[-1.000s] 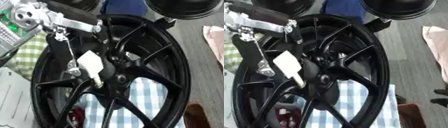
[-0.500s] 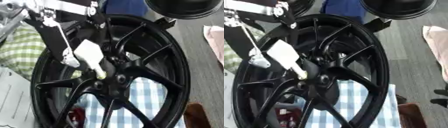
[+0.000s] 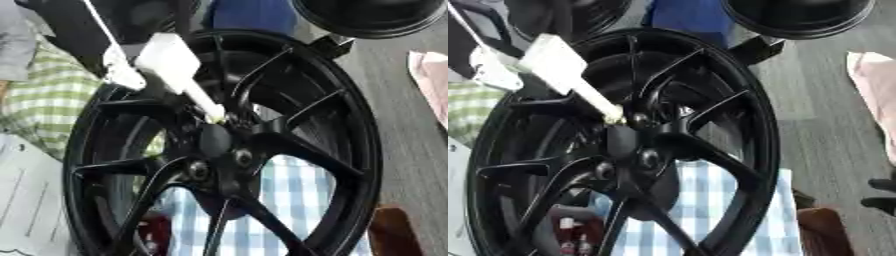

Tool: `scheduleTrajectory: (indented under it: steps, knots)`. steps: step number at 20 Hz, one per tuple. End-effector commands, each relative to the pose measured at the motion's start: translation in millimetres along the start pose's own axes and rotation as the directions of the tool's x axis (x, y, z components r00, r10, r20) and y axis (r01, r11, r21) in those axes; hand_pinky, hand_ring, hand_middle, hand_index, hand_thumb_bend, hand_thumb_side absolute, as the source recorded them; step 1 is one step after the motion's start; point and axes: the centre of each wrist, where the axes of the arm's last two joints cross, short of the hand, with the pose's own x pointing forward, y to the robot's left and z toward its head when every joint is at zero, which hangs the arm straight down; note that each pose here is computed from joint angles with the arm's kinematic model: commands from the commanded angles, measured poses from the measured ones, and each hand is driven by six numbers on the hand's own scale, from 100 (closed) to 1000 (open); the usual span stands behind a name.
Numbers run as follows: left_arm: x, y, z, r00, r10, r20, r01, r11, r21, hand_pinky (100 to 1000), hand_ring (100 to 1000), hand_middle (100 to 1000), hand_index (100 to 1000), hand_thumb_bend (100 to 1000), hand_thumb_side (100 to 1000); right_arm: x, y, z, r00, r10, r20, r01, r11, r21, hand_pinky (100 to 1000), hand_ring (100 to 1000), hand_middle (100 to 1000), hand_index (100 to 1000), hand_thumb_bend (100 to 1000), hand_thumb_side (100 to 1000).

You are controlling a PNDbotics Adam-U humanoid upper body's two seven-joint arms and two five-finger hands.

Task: Pull the pin out of the wheel hub.

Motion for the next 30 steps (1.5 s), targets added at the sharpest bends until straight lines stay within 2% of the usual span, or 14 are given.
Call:
scheduleTrajectory:
  steps: [1,5,9,13,16,19,20,22,23,24,25,26,27,30]
  knots:
    - [-23.1,20.6,25.0,0.996,0.016,-0.092,-0.003,0.990,0.139,668,468,223,325,452,100,6.1,-4.7,0.2,0.999,0.018,0.026,-0.018,1.000,-0.010,813,580,685,617,100,858]
    - [-55.7,19.7,54.9,0.975,0.069,-0.209,-0.023,0.976,0.216,668,468,223,325,442,100,5.7,-6.7,0.5,0.999,0.021,0.029,-0.020,0.999,-0.024,813,579,685,617,100,857]
    - [-97.7,6.0,100.8,0.913,0.150,-0.381,-0.038,0.957,0.286,673,465,222,325,418,100,6.4,-8.8,-0.2,0.999,0.023,0.038,-0.022,0.999,-0.042,813,579,685,617,100,854]
    - [-131.6,-23.7,142.9,0.824,0.240,-0.513,-0.069,0.942,0.328,679,464,224,329,377,100,7.8,-10.4,-1.6,0.998,0.020,0.052,-0.017,0.998,-0.062,813,578,685,617,100,850]
    - [-148.5,-52.2,164.7,0.769,0.337,-0.543,-0.123,0.912,0.391,684,459,224,332,333,100,8.9,-11.2,-2.6,0.998,0.014,0.063,-0.010,0.997,-0.074,813,577,685,616,100,848]
    - [-153.9,-80.9,175.9,0.730,0.383,-0.565,-0.134,0.892,0.432,696,472,250,371,309,100,9.0,-10.7,-3.0,0.998,0.002,0.066,0.003,0.996,-0.084,812,576,685,616,100,848]
    - [-154.7,-89.6,178.3,0.718,0.393,-0.574,-0.126,0.885,0.448,708,479,273,400,314,100,8.8,-9.9,-2.8,0.998,-0.002,0.065,0.007,0.997,-0.082,812,576,685,616,100,848]
    - [-158.9,-111.4,183.1,0.687,0.450,-0.570,-0.139,0.852,0.505,752,512,393,534,373,105,8.2,-9.0,-2.4,0.998,-0.007,0.062,0.012,0.997,-0.081,812,576,684,615,100,849]
    - [-162.4,-122.6,186.2,0.668,0.490,-0.561,-0.162,0.830,0.533,769,539,450,594,457,251,8.0,-8.6,-2.2,0.998,-0.009,0.060,0.014,0.997,-0.080,811,576,684,615,100,850]
    - [-166.1,-132.4,189.9,0.648,0.522,-0.555,-0.174,0.811,0.559,809,615,571,710,579,413,7.9,-8.0,-2.2,0.998,-0.011,0.058,0.016,0.997,-0.078,812,576,684,615,100,850]
    - [-169.5,-141.6,193.6,0.630,0.546,-0.553,-0.178,0.794,0.581,850,706,691,791,674,514,8.1,-7.3,-2.4,0.998,-0.013,0.059,0.017,0.997,-0.074,812,576,684,615,100,850]
    - [-172.4,-150.1,197.0,0.614,0.565,-0.551,-0.179,0.780,0.600,892,763,761,845,730,568,8.2,-6.9,-2.5,0.998,-0.015,0.059,0.019,0.997,-0.071,812,576,684,615,100,850]
    - [-174.8,-157.2,200.2,0.600,0.579,-0.552,-0.176,0.769,0.615,905,779,778,865,738,595,8.1,-6.8,-2.5,0.998,-0.016,0.059,0.020,0.997,-0.070,812,576,684,615,100,849]
    - [-178.7,-170.1,207.3,0.567,0.604,-0.559,-0.155,0.745,0.649,901,777,782,900,911,891,8.0,-7.1,-2.4,0.998,-0.016,0.061,0.021,0.997,-0.072,812,576,684,615,100,848]
